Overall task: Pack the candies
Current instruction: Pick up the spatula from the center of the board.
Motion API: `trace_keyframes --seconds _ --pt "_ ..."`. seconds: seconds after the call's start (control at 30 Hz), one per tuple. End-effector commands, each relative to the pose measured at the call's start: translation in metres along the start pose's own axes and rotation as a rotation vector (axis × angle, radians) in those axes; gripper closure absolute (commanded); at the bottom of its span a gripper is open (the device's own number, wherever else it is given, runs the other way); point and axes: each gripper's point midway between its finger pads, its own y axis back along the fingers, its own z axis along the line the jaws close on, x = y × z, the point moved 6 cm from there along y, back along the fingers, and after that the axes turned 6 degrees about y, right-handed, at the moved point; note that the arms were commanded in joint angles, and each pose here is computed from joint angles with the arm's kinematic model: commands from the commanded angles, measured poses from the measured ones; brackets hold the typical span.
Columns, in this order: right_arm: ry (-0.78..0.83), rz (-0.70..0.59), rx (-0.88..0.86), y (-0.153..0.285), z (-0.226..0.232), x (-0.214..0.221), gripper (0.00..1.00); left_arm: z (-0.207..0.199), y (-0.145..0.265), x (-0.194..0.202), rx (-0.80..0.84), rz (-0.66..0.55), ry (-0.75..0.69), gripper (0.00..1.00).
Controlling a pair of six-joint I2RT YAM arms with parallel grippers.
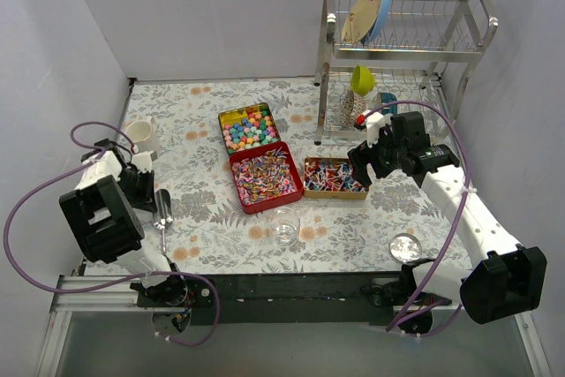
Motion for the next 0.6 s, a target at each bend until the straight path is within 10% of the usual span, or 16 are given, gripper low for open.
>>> trace_keyframes --seconds 0.0,0.27,0.57 --pt "0.000 -0.043 -0.001 0.006 0.000 -0.010 0.06 -0.004 0.005 -0.005 0.007 -0.061 0.024 1.00" --pt "0.110 -0.157 -0.051 0.022 0.003 -0.057 0.11 -0.042 0.083 -0.041 0.140 -0.296 0.047 1.00" --pt "0.518 -0.456 0.043 0.035 0.064 -0.157 0.18 -0.080 0.135 -0.087 0.373 -0.490 0.466 1.00"
